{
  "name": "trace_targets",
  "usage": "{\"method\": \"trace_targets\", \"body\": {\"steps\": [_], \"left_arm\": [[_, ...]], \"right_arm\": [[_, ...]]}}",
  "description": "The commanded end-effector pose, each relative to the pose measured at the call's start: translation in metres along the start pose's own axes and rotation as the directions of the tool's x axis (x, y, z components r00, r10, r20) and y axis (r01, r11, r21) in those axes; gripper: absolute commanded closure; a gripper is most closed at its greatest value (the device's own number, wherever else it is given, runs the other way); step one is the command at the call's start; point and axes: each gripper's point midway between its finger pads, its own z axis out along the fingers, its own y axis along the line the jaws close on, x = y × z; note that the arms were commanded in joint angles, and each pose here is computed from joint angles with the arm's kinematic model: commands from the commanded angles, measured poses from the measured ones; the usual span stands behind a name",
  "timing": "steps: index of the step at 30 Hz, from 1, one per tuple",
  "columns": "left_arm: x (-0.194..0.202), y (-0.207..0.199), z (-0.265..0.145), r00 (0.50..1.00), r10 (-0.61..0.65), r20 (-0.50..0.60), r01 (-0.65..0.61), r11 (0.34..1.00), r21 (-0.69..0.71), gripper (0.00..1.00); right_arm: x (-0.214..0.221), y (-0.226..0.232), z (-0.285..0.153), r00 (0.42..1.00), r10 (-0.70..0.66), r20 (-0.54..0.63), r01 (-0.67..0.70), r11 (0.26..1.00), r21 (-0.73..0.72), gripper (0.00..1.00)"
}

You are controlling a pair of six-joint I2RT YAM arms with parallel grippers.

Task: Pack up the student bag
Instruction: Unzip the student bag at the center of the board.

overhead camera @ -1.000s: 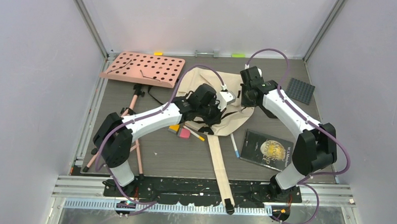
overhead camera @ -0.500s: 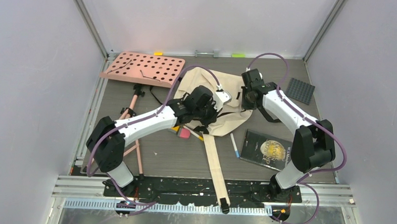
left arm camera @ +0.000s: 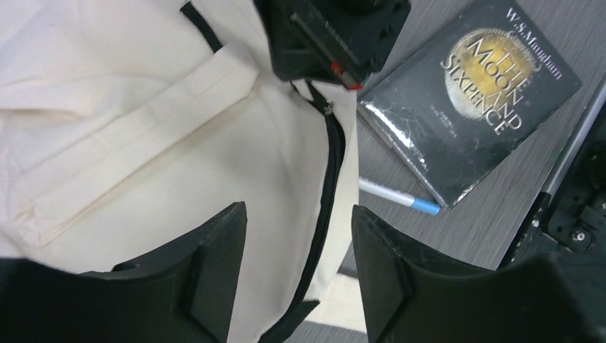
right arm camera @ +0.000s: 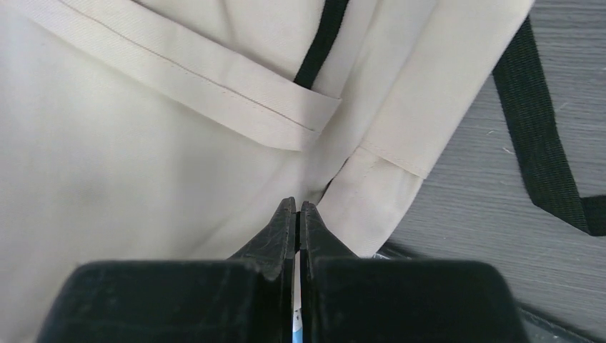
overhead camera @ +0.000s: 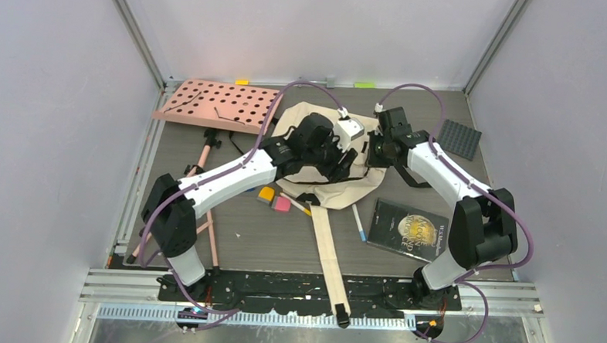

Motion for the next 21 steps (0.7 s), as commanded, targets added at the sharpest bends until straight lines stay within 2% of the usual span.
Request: {"method": "trace_targets", "body": {"steps": [1,9,12,14,19,21], "left_arm": [[-0.024,-0.009,0.016,0.998,-0.036,0.052,0.032,0.997,0.071,0.41],[-0.01,-0.016,0.035,0.998,-0.066,0.015,0.064,0.991,0.118,0.38],[-0.004,-0.017,0.037,0.997,-0.072,0.001,0.071,0.99,0.122,0.39],[-0.002,-0.017,0.039,0.997,-0.079,-0.002,0.078,0.989,0.124,0.45],[0.0,-0.019,0.042,0.996,-0.088,-0.009,0.088,0.987,0.132,0.67],[0.001,-0.019,0.042,0.996,-0.088,-0.011,0.089,0.987,0.132,0.72]], "right_arm": [[-0.012,0.014,-0.014,0.998,-0.015,0.064,0.02,0.997,-0.077,0.99],[-0.012,0.009,-0.015,0.997,0.005,0.072,-0.002,0.999,-0.051,0.99],[-0.013,0.007,-0.014,0.997,0.011,0.077,-0.009,0.999,-0.035,0.99],[-0.013,0.007,-0.014,0.997,0.013,0.077,-0.011,0.999,-0.032,0.99],[-0.014,0.005,-0.014,0.997,0.015,0.08,-0.013,1.0,-0.022,0.99],[-0.014,0.004,-0.014,0.997,0.016,0.082,-0.015,1.0,-0.016,0.99]]}}
